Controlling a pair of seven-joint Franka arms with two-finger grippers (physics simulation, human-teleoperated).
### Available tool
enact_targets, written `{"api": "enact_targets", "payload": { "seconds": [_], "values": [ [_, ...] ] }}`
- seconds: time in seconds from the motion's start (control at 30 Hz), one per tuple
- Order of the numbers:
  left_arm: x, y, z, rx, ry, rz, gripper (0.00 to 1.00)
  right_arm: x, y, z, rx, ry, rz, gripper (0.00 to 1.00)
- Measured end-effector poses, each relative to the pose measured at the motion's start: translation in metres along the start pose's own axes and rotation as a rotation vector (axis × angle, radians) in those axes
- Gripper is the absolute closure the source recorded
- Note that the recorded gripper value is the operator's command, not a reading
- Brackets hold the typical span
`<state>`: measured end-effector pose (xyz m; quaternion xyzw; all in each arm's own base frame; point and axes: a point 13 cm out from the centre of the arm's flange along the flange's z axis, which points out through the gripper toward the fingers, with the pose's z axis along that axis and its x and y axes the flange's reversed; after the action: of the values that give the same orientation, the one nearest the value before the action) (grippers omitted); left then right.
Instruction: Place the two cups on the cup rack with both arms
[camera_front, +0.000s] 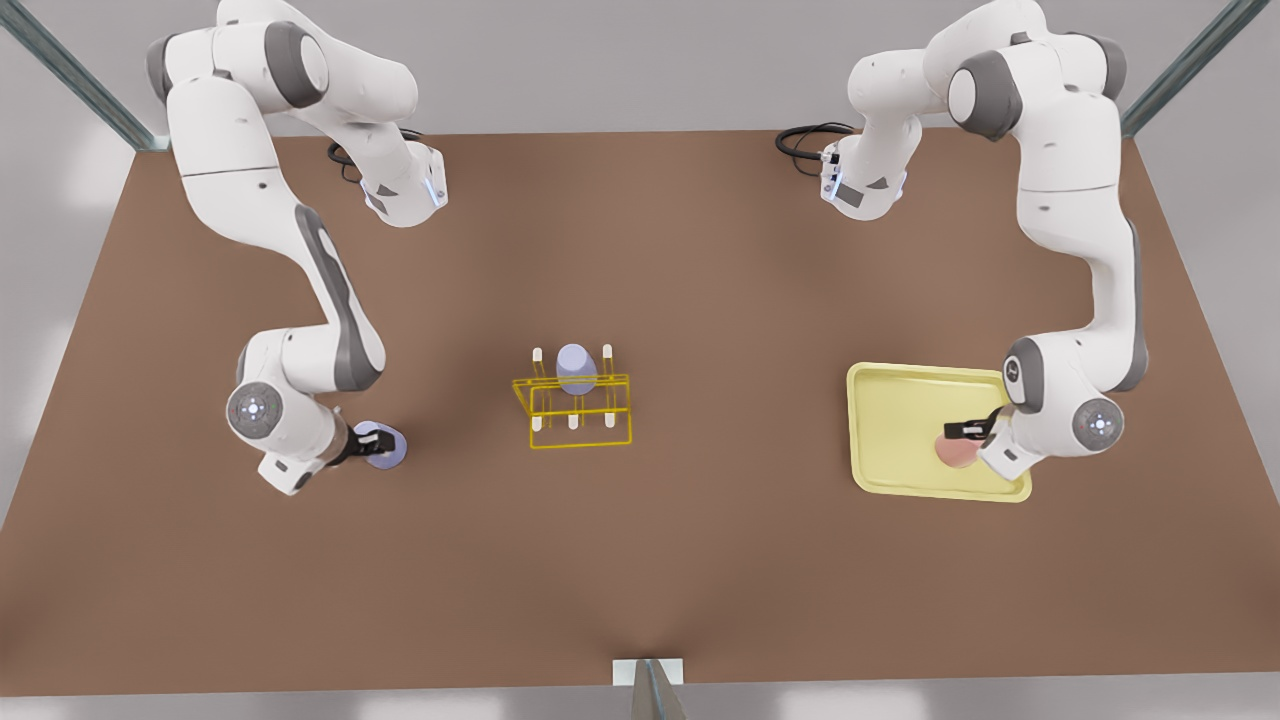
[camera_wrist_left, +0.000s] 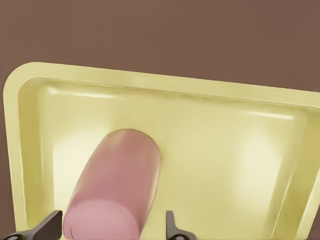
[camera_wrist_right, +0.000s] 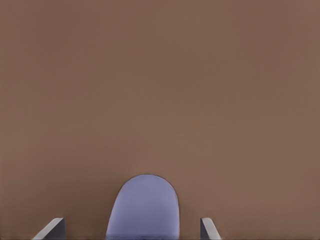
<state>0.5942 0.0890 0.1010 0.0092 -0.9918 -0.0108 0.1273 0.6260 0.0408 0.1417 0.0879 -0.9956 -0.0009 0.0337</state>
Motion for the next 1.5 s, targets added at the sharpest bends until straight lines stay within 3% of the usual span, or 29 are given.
{"api": "enact_targets", "payload": {
  "seconds": [0.33, 0.37, 0.47, 0.97, 1.0, 1.03, 1.17, 1.3, 1.5],
  "values": [
    [-0.01, 0.002, 0.016, -0.003, -0.036, 0.018, 0.0, 0.026, 0.001, 0.041, -0.01, -0.004, 0.008, 0.0],
    [-0.01, 0.002, 0.017, -0.004, -0.037, 0.021, 0.1, 0.029, 0.002, 0.046, -0.011, -0.006, 0.007, 0.0],
    [-0.011, 0.0, 0.018, -0.005, -0.036, 0.028, 0.15, 0.03, 0.003, 0.054, -0.012, -0.022, 0.005, 0.0],
    [-0.009, -0.007, 0.01, -0.011, -0.02, 0.048, 0.18, 0.039, 0.001, 0.077, -0.014, -0.06, 0.001, 0.0],
    [-0.008, -0.008, 0.008, -0.011, -0.017, 0.049, 0.18, 0.039, 0.001, 0.077, -0.014, -0.063, 0.001, 0.04],
    [-0.007, -0.009, 0.007, -0.011, -0.013, 0.048, 0.18, 0.038, 0.001, 0.077, -0.015, -0.066, 0.0, 0.16],
    [-0.009, -0.02, -0.014, -0.002, -0.005, 0.05, 0.18, 0.035, 0.0, 0.075, -0.017, -0.078, -0.002, 0.25],
    [-0.019, -0.07, -0.047, 0.026, -0.016, 0.097, 0.18, 0.029, -0.005, 0.069, -0.015, -0.097, -0.003, 0.26],
    [-0.022, -0.255, -0.12, 0.137, -0.053, 0.216, 0.18, 0.012, 0.013, 0.031, -0.023, -0.167, -0.029, 0.26]
  ]
}}
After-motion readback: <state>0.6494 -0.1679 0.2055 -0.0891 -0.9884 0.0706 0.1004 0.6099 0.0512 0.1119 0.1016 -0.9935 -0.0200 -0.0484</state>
